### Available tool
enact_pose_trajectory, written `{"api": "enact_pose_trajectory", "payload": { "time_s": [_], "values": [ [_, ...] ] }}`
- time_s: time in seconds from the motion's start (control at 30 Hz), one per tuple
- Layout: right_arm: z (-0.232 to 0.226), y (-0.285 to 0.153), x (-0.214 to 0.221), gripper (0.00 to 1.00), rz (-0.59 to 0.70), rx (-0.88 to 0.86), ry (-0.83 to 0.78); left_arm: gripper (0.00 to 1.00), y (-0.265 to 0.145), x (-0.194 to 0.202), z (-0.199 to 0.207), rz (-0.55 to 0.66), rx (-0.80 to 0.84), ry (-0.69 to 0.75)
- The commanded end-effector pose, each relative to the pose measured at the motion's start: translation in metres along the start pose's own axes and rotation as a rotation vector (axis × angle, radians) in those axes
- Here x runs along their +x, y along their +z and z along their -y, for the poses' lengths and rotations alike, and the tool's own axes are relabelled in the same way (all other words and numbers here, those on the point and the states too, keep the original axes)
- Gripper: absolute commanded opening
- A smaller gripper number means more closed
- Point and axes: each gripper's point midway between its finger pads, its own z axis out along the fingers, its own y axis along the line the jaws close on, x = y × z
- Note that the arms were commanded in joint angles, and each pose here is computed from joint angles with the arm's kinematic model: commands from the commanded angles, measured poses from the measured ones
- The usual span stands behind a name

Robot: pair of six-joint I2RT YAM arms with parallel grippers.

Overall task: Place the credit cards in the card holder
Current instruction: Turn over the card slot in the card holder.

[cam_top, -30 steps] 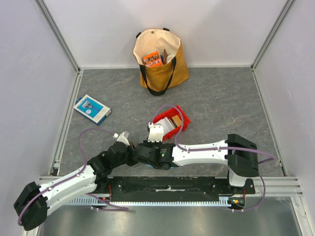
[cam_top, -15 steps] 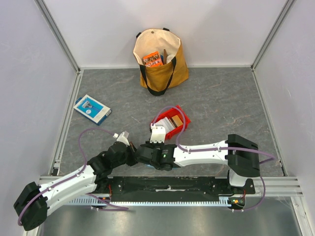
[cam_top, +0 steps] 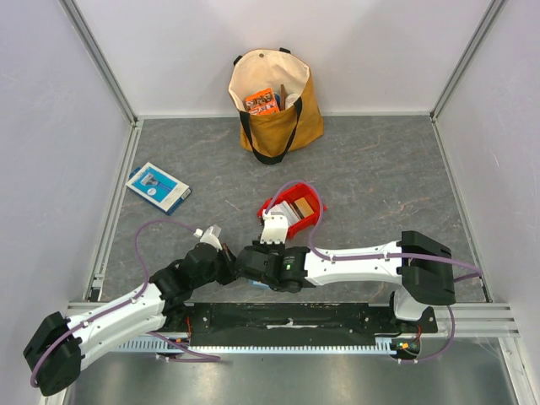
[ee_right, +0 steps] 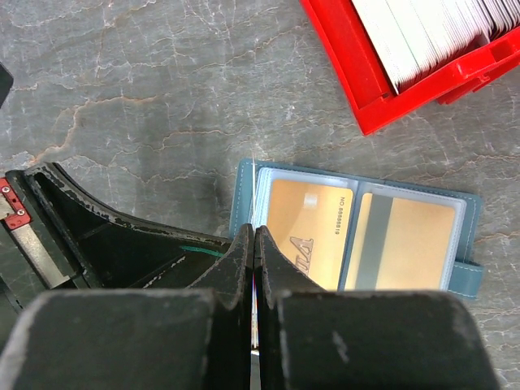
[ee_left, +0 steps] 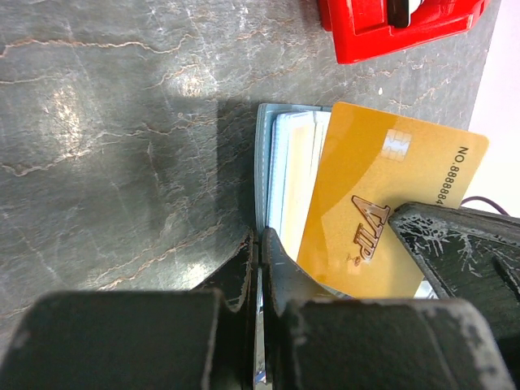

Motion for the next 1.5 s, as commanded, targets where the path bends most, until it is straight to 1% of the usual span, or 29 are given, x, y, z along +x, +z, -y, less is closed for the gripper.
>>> {"api": "enact_pose_trajectory", "payload": {
  "time_s": [0.0, 0.23, 0.57, 1.07, 1.47],
  "values": [
    [0.005, -0.003, -0.006, 0.00, 0.024, 0.004, 0.001, 0.02, 0.000, -0.004, 0.008, 0.015, 0.023, 0.002],
    [0.009, 0.001, 0.002, 0.00, 0.005, 0.016, -0.021, 0.02, -0.001, -0.005, 0.009, 0.018, 0.029, 0.003],
    [-0.005, -0.003, -0.015, 0.00, 0.029, -0.038, 0.054, 0.02, 0.000, -0.004, 0.009, 0.015, 0.026, 0.001],
    [0.009, 0.011, 0.008, 0.00, -0.023, -0.003, 0.043, 0.02, -0.001, -0.005, 0.009, 0.020, 0.032, 0.000],
    [-0.003, -0.001, -0.015, 0.00, 0.026, -0.044, 0.105, 0.02, -0.001, -0.004, 0.007, 0.017, 0.027, -0.003]
  ]
}}
